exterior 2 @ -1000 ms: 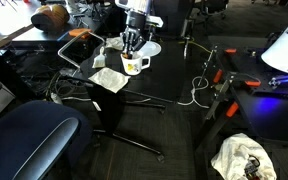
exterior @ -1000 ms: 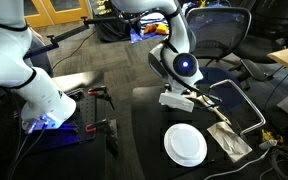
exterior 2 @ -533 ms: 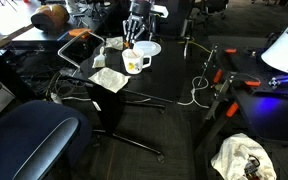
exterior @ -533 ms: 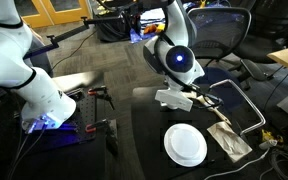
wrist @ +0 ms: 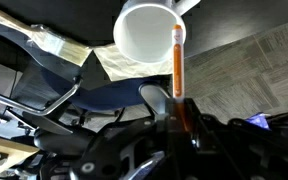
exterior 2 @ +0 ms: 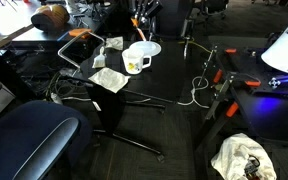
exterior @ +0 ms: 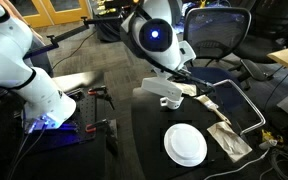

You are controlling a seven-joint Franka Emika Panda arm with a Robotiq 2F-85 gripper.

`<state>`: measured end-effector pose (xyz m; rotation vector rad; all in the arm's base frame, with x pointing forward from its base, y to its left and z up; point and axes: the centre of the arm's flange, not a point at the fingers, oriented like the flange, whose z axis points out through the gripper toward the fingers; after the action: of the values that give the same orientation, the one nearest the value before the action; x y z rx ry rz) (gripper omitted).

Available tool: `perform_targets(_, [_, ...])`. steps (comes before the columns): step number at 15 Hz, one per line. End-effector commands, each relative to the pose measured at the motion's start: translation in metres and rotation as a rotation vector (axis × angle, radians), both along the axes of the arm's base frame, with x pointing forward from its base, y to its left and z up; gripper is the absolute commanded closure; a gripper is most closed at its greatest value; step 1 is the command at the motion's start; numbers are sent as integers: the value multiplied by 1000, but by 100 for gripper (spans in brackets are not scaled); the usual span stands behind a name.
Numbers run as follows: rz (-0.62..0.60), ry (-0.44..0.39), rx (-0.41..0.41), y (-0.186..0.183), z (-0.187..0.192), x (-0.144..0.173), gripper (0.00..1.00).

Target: Pick the marker from the cup and put it on the table

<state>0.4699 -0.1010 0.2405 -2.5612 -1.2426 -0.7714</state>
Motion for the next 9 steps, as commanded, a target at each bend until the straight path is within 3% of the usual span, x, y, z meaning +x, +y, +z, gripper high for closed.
perform_targets(1, [-14, 16, -21, 5, 39, -32, 97])
perform_targets(5, [-61, 89, -90, 2, 36, -37, 97])
perform_targets(9, [-108, 145, -169, -17, 3, -39, 97])
